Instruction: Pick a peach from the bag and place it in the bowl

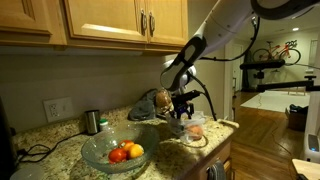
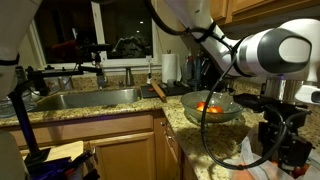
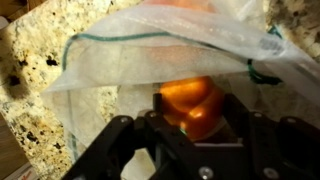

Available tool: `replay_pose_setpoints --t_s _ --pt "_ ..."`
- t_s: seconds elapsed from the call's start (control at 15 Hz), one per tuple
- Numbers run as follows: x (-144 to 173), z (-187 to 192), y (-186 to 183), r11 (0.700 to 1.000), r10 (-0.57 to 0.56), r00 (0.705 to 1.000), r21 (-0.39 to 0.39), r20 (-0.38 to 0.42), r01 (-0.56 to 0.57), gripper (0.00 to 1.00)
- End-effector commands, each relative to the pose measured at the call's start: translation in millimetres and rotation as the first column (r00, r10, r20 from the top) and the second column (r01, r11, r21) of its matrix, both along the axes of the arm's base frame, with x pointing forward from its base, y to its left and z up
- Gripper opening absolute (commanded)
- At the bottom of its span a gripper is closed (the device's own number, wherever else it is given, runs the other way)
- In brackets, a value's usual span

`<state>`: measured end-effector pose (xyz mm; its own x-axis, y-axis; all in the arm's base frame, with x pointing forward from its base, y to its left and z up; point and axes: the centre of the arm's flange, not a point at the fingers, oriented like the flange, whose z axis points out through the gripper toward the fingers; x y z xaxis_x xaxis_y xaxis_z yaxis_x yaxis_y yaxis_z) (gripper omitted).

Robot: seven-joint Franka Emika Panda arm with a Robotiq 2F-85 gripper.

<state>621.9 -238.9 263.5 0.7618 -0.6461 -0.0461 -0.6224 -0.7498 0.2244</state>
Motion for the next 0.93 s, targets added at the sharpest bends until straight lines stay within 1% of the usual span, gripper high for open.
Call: replay_pose_setpoints --t_s 0.0,0.2,0.87 --pt "-9 8 1 1.0 -0.023 1.0 0.0 -0.019 0.023 0.37" --pt "-9 9 1 1.0 -0.024 1.0 0.0 -0.017 0.024 0.35" --pt "-11 31 14 1.0 -0.004 1.0 -0.004 0.022 0.004 0.35"
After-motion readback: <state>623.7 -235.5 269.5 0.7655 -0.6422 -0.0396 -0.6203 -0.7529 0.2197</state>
